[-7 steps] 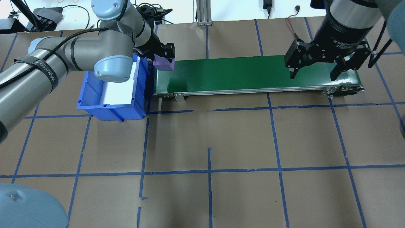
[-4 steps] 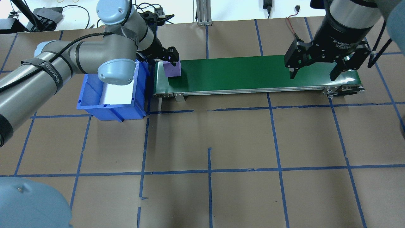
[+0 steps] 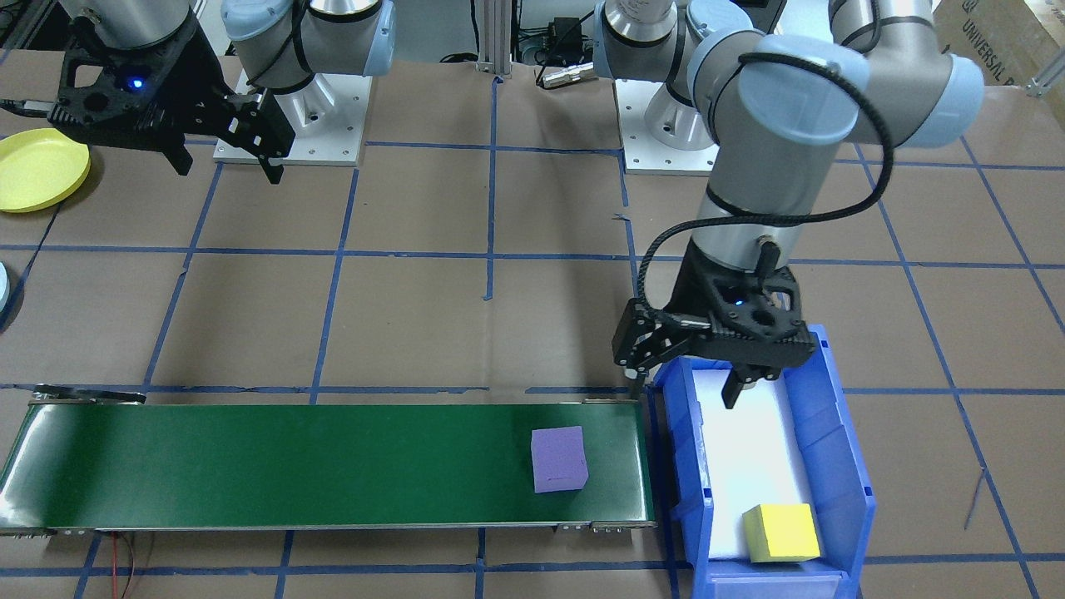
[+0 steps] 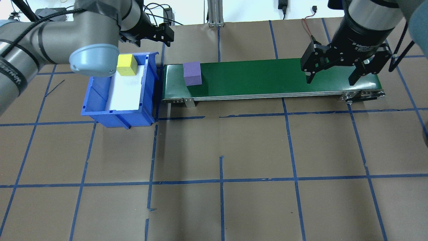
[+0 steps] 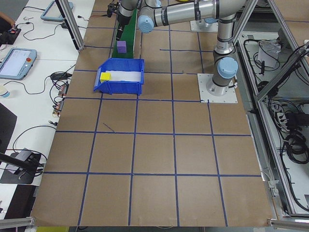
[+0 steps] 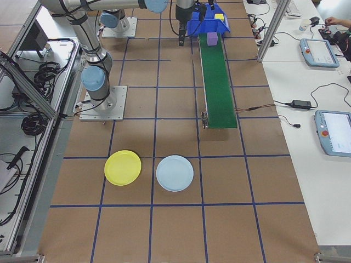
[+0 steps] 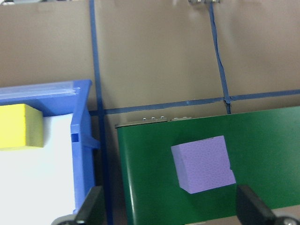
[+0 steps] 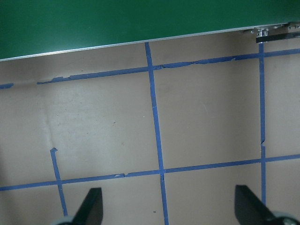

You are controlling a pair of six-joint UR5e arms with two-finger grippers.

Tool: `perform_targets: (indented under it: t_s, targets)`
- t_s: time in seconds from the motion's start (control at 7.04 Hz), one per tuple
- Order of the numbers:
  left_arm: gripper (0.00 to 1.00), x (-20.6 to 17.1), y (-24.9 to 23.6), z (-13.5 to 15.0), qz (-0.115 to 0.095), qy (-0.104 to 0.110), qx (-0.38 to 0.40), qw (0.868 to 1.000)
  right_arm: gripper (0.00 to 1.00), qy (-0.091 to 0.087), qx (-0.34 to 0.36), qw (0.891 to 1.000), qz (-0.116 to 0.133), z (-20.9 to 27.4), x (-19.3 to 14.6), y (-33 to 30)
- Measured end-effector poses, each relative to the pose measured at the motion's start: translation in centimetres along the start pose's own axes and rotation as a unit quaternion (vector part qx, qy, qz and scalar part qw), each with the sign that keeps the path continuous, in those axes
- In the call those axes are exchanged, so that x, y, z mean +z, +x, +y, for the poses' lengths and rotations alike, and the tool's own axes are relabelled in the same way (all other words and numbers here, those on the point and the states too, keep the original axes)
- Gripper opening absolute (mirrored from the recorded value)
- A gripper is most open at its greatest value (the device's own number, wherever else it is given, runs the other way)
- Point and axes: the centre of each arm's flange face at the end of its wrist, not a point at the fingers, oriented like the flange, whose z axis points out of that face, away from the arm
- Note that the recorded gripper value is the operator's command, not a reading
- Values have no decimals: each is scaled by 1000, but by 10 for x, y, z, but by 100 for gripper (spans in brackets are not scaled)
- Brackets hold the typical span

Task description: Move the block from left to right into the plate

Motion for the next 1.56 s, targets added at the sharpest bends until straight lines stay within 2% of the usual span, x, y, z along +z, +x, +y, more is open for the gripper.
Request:
perform_targets:
  t_s: [0.28, 0.71, 1.14, 1.56]
  targets:
    - [100, 2, -60, -9, -19, -3, -12, 1000, 100, 0, 0, 1000, 0, 0, 0, 0]
    - [100, 64, -127, -18, -30, -40, -45, 998, 100, 0, 0, 1000, 0, 0, 0, 0]
    - [100, 125, -150, -48, -30, -52, -54, 997, 100, 0, 0, 1000, 0, 0, 0, 0]
    - [100, 186, -160, -52, -28, -62, -57, 996, 100, 0, 0, 1000, 0, 0, 0, 0]
